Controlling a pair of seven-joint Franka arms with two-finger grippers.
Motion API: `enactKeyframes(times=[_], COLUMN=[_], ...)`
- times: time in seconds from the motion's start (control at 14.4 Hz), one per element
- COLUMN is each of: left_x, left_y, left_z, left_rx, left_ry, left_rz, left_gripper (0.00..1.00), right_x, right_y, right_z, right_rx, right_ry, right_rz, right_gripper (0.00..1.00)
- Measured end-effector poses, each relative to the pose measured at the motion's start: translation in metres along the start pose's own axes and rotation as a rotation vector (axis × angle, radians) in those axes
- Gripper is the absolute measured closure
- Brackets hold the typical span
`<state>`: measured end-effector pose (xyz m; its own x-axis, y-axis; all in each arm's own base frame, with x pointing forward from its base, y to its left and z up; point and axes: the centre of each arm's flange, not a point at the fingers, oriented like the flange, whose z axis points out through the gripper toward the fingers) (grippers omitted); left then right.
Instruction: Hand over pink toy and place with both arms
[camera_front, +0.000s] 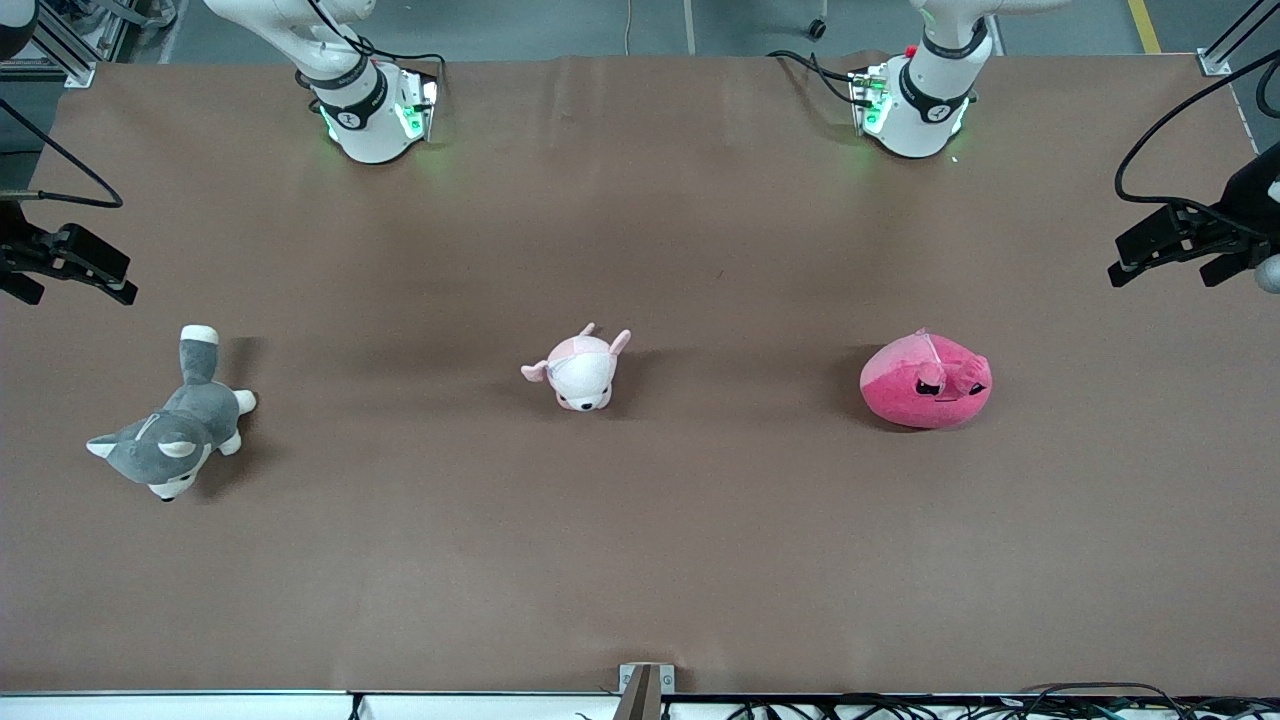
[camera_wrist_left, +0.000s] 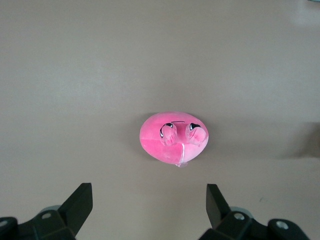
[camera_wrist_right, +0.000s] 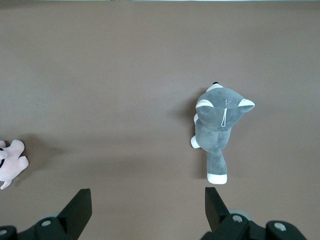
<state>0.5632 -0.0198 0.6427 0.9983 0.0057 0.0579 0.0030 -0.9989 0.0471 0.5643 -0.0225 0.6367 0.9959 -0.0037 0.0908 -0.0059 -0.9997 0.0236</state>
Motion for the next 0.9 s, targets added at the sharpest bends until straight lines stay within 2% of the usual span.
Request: enactKeyframes(times=[0.56, 0.69, 0.9], left_x=[0.001, 0.01, 0.031], left_y=[-0.002, -0.004, -0.007], left_z=[0.005, 0.033, 0.109], left_rx=[0.001, 0.004, 0.01], left_ry=[-0.01, -0.063, -0.19], left_rz=[-0.012, -0.035, -0.044], left_gripper=[0.0, 0.0, 0.0], right_x=[0.0, 0.0, 0.0], right_y=[0.0, 0.0, 0.0], right_z=[-0.002, -0.003, -0.004], right_rx=[0.0, 0.0, 0.0], right_ry=[0.004, 0.007, 0.01], right_rz=[0.0, 0.0, 0.0], right_gripper=[0.0, 0.0, 0.0])
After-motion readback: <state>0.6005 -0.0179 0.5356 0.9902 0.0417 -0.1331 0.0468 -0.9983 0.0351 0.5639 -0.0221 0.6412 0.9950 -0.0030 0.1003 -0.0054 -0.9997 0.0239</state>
